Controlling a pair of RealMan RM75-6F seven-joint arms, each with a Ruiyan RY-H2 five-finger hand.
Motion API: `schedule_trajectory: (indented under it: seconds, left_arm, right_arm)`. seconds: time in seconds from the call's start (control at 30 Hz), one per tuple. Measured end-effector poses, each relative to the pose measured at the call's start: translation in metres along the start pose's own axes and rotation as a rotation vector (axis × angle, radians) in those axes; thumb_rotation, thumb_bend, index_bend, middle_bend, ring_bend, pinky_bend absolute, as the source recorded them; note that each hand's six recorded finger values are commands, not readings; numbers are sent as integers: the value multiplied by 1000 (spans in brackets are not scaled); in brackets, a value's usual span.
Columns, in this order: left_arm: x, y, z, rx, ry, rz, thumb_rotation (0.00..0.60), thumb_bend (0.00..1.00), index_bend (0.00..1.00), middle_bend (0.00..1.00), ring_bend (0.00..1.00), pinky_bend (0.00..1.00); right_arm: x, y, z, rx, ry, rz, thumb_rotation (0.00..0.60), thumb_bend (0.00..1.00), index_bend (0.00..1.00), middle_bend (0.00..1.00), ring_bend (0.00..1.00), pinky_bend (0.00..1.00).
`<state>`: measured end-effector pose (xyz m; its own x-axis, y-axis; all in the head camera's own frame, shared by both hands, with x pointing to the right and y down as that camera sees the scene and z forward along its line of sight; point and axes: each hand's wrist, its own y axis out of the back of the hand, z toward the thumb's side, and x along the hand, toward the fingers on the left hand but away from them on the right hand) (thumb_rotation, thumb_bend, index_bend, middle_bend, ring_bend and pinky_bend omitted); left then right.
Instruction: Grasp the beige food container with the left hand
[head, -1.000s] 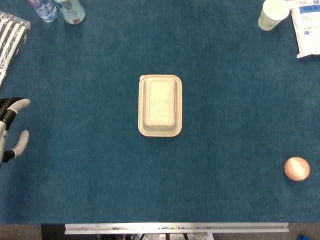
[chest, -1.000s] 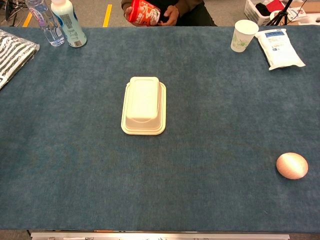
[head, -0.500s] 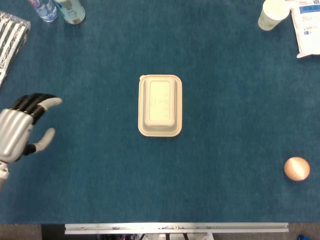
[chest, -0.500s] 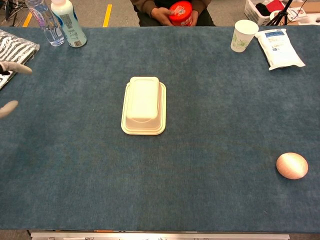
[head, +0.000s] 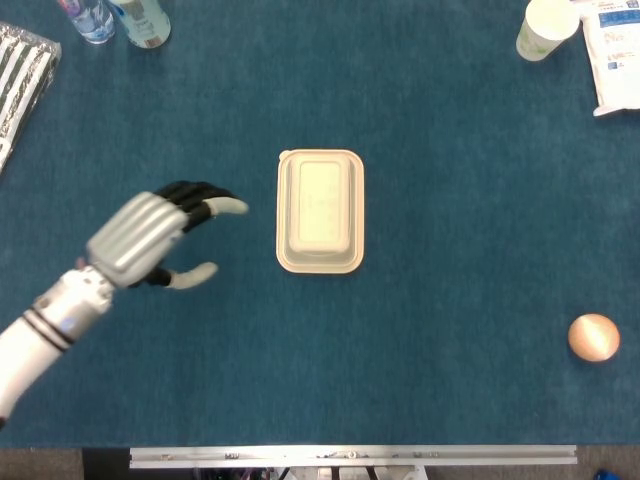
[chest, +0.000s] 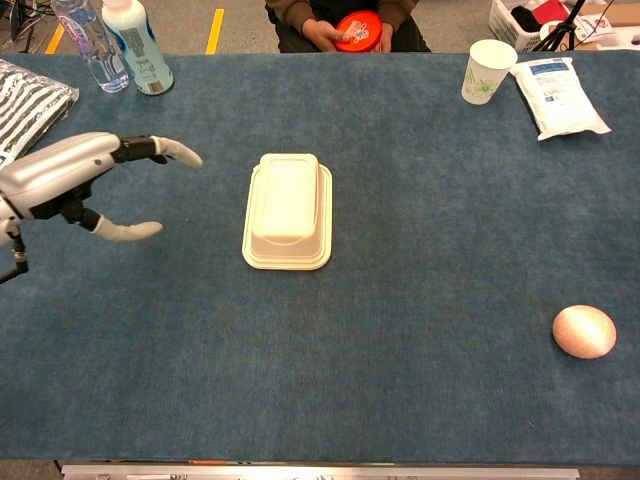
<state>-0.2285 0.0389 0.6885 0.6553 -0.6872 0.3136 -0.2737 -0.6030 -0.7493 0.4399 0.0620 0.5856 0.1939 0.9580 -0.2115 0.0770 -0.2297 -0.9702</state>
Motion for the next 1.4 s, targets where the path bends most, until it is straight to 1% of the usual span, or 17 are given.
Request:
schedule_trajectory:
  seconds: [0.1, 0.13, 0.2, 0.27, 0.33, 0.4, 0.67, 0.87, 0.97, 1.07, 1.17, 1.23, 1.27, 1.4]
  left_arm:
    - [22, -7, 9, -29, -32, -25, 598, 224, 206, 217, 174, 200]
    - [28, -9, 11, -36, -39, -33, 580, 211, 206, 217, 171, 192]
    - [41, -14, 15, -43, -49, -53, 535, 191, 207, 214, 168, 176]
    - [52, -18, 17, -40, -52, -63, 444, 169, 208, 211, 160, 151]
    - [62, -22, 18, -31, -52, -68, 379, 159, 208, 211, 144, 134]
    - [70, -26, 19, -20, -53, -70, 362, 154, 208, 210, 131, 128]
    - [90, -41, 25, 16, -65, -87, 362, 153, 214, 201, 120, 115]
    - [99, -57, 22, 88, -61, -112, 363, 153, 231, 190, 120, 115]
    - [102, -64, 20, 136, -63, -117, 384, 153, 238, 189, 121, 115]
    - [102, -71, 20, 155, -66, -117, 424, 153, 243, 188, 121, 115]
    - [101, -74, 19, 165, -64, -120, 445, 153, 247, 188, 121, 115]
    - [100, -74, 20, 168, -64, -121, 445, 153, 249, 188, 121, 115]
    - [101, -74, 20, 168, -65, -118, 442, 153, 249, 188, 121, 115]
    - [101, -65, 23, 159, -71, -88, 471, 153, 250, 188, 121, 115]
  right_arm:
    - [2, -1, -2, -2, -11, 3, 600, 159, 250, 362, 263, 255]
    - [2, -1, -3, -2, -14, 4, 600, 159, 250, 362, 263, 255]
    - [3, -2, -5, -3, -21, 7, 600, 160, 251, 362, 263, 255]
    - [4, -3, -7, -3, -27, 9, 600, 159, 250, 362, 263, 255]
    - [4, -4, -10, -3, -34, 13, 600, 159, 250, 363, 263, 255]
    - [4, -5, -12, -2, -40, 18, 600, 159, 250, 363, 263, 255]
    - [3, -9, -15, -5, -49, 31, 600, 159, 250, 362, 263, 255]
    - [3, -10, -19, -7, -59, 37, 600, 159, 251, 362, 263, 255]
    - [3, -9, -21, -6, -63, 35, 600, 159, 250, 362, 263, 255]
    - [4, -9, -23, -7, -67, 33, 600, 159, 250, 362, 263, 255]
    - [5, -8, -25, -7, -71, 33, 600, 159, 250, 362, 263, 255]
    - [5, -8, -25, -8, -72, 30, 600, 159, 250, 362, 263, 255]
    - [6, -8, -25, -9, -72, 29, 600, 159, 250, 362, 263, 255]
    - [7, -6, -26, -8, -75, 23, 600, 160, 250, 362, 263, 255]
